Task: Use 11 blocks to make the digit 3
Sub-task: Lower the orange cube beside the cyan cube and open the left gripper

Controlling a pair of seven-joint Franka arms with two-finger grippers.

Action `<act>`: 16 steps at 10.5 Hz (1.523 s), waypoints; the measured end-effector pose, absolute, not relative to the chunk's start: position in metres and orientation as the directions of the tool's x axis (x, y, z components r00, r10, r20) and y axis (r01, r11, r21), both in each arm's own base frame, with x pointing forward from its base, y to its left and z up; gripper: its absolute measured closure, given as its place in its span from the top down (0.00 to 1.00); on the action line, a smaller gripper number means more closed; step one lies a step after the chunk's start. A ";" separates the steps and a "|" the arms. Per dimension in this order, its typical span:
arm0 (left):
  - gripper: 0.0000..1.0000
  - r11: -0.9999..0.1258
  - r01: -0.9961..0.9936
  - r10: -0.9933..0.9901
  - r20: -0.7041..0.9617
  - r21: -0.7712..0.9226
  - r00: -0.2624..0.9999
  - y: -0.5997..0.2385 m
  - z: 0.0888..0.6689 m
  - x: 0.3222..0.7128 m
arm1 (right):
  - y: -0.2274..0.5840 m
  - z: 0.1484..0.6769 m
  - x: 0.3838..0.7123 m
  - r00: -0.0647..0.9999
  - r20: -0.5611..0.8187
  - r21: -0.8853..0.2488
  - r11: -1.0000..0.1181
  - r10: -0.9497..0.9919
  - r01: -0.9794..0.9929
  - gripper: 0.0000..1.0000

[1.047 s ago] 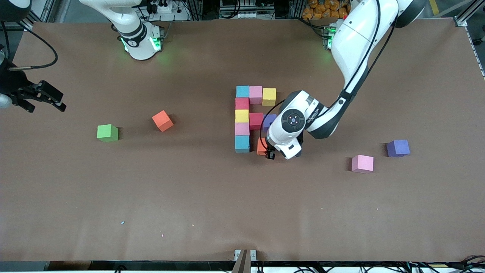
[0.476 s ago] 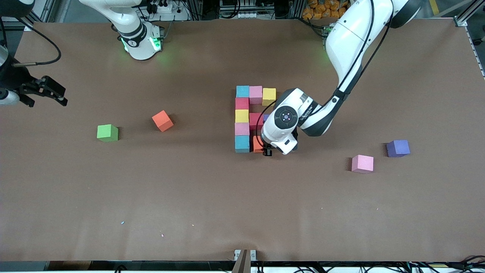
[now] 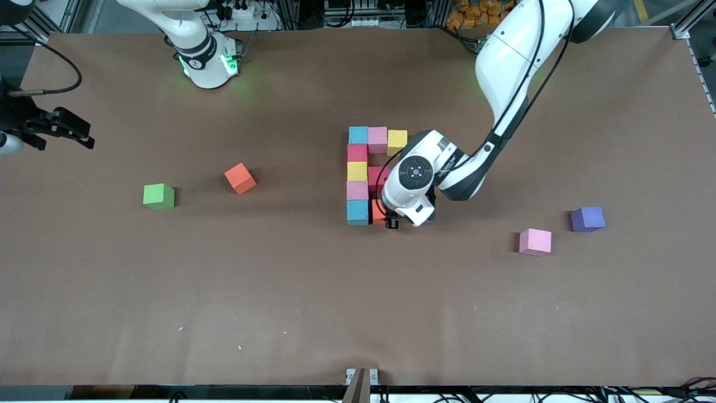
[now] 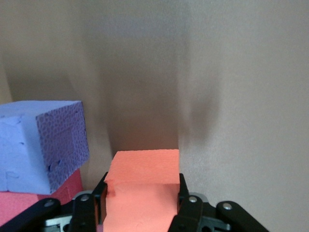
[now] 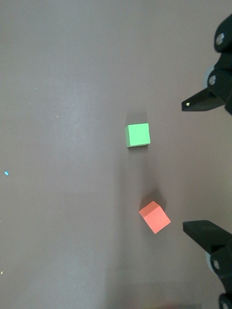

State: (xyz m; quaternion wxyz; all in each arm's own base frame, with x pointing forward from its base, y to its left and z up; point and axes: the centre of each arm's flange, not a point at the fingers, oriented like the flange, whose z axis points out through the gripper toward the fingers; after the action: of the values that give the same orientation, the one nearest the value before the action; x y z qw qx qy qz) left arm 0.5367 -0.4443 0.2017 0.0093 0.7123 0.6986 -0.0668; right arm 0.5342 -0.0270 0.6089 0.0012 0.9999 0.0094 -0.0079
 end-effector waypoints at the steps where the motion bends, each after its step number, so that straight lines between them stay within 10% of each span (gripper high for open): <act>1: 0.55 -0.030 0.997 0.994 -0.104 -0.075 0.023 -0.449 0.202 0.535 | -0.027 0.610 0.539 0.999 -0.043 0.001 -1.000 0.018 0.018 1.00; 6: 0.55 -0.045 0.996 0.994 -0.098 -0.071 0.038 -0.452 0.202 0.535 | -0.037 0.617 0.550 0.998 -0.057 0.000 -1.000 0.001 0.001 1.00; 11: 1.00 -0.045 0.996 0.994 -0.098 -0.071 0.038 -0.452 0.197 0.538 | -0.049 0.621 0.550 0.999 -0.046 -0.001 -1.000 -0.022 -0.022 1.00; 16: 1.00 -0.051 0.997 0.994 -0.097 -0.049 0.046 -0.457 0.243 0.547 | -0.052 0.631 0.552 1.000 -0.013 -0.002 -1.000 -0.026 -0.026 1.00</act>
State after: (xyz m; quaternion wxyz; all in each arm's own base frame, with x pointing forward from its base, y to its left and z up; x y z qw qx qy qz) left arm 0.5472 -0.4571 0.2432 0.0158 0.7231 0.6886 -0.0522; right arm 0.5519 -0.0517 0.6307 -0.0009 0.9999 -0.0131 -0.0067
